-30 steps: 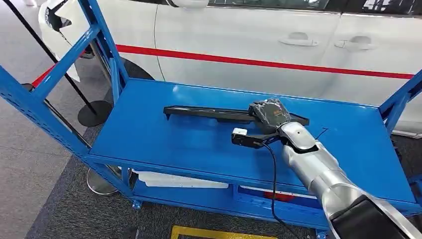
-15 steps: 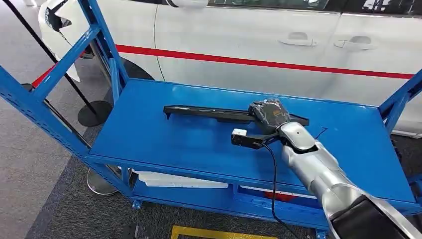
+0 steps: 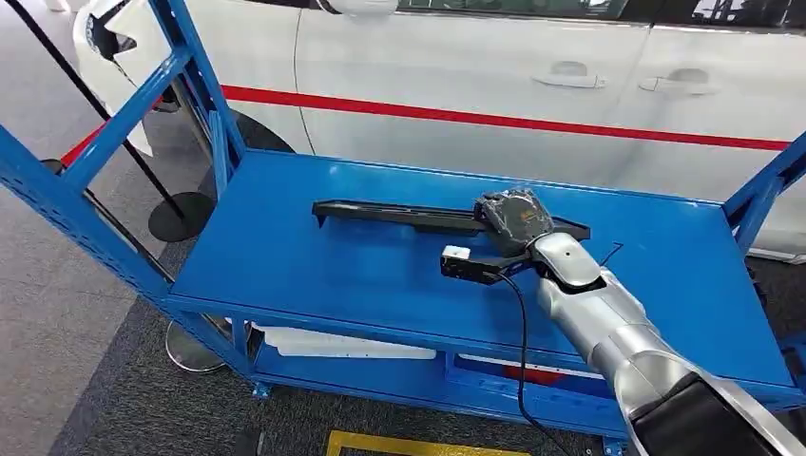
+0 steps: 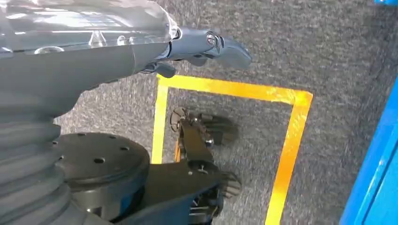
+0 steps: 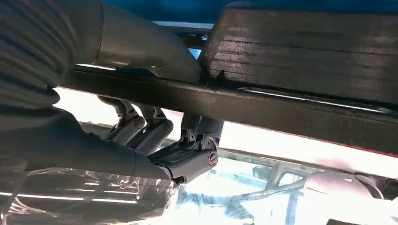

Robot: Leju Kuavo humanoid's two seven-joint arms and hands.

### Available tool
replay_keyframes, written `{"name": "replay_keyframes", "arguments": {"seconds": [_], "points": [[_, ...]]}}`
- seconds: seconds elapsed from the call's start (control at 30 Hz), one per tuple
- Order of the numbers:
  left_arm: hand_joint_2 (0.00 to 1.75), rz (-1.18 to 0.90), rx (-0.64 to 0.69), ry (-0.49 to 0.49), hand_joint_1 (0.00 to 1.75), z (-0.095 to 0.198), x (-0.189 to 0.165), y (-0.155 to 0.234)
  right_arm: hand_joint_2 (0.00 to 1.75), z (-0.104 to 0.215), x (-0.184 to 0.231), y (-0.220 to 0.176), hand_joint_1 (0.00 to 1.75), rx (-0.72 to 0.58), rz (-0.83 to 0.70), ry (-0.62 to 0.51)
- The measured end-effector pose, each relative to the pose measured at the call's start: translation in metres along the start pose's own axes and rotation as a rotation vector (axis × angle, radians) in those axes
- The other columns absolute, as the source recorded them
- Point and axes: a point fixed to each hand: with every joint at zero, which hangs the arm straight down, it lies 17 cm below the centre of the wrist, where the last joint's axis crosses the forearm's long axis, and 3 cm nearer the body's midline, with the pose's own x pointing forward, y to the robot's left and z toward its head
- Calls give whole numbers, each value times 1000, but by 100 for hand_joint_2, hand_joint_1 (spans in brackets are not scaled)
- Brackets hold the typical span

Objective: Take the parts from the cabinet and place them on the table.

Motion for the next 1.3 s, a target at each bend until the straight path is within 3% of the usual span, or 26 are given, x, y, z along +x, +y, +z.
{"name": "replay_keyframes", "arguments": {"seconds": [0.2, 0.53, 0.67, 0.97, 1.3], "points": [[175, -26, -3, 6, 0, 0, -3, 0, 175, -11, -6, -30, 175, -85, -30, 21], [175, -52, -9, 14, 0, 1, -7, -1, 175, -57, -37, -192, 175, -372, -86, 32], [175, -66, -1, 22, 0, 2, -10, 1, 175, -65, -36, -234, 175, -439, -91, 18], [175, -43, 2, 11, 0, 3, -10, 0, 175, -72, -16, -242, 175, -461, -176, -16], [175, 6, -11, -48, 0, 3, 4, -7, 175, -61, -11, -210, 175, -459, -346, -49]]}}
